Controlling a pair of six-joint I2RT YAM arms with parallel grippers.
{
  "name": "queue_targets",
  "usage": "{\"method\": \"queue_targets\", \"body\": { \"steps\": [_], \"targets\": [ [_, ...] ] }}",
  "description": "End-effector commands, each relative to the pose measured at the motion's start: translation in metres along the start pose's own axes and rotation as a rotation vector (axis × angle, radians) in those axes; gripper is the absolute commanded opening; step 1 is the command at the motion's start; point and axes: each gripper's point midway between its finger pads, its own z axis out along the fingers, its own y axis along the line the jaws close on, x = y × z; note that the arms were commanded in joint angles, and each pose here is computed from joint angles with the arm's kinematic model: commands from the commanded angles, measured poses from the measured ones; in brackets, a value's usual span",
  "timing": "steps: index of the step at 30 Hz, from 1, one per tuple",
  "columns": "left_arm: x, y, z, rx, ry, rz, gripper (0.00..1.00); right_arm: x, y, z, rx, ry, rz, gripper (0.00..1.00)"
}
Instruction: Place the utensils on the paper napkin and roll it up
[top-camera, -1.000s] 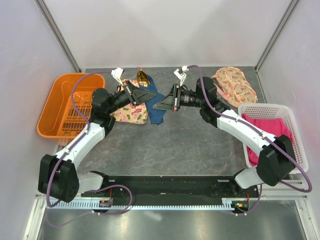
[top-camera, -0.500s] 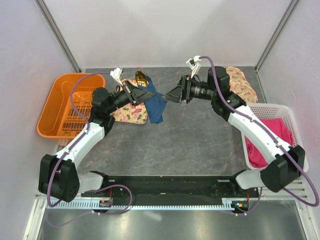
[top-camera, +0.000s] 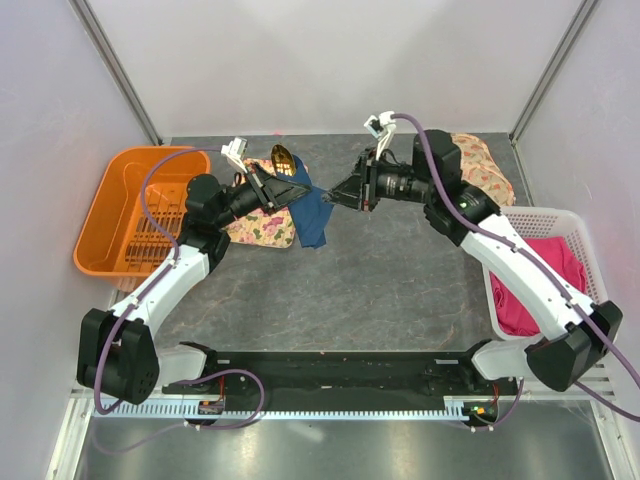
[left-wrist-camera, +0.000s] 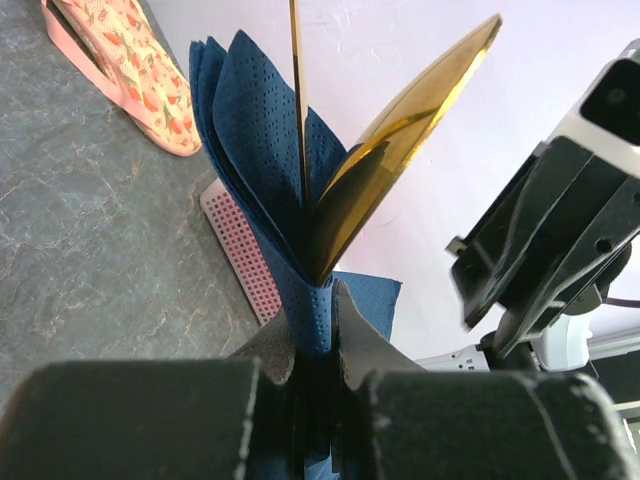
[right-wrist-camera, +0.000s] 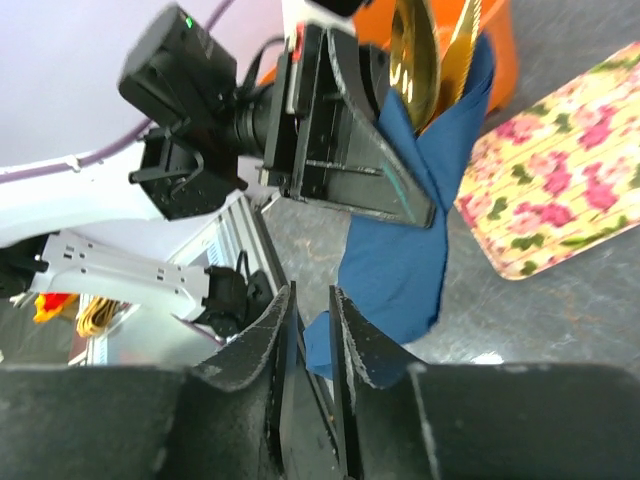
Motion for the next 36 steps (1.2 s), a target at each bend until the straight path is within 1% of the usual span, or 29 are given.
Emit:
{"method": "queue_targets", "body": {
  "steps": [1,10,20,26,36],
  "targets": [
    [-0.015,-0.027,0.000,0.069,-0.039,0.086,0.02,0.017,-0.015,0.014,0.020,0.049,0.000,0.28],
    [-0.012,-0.037,-0.002,0.104,-0.023,0.089,0.02,0.037,-0.036,0.024,0.059,0.094,0.024,0.41],
    [-0.009,-0.041,0.000,0.118,-0.013,0.089,0.02,0.049,-0.038,0.032,0.039,0.126,0.073,0.52],
    [-0.005,-0.041,0.001,0.121,-0.002,0.086,0.02,0.051,-0.037,0.036,0.033,0.129,0.077,0.54],
    [-0.003,-0.042,0.003,0.123,0.003,0.084,0.02,0.056,-0.025,0.043,-0.030,0.139,0.121,0.51]
  ]
}}
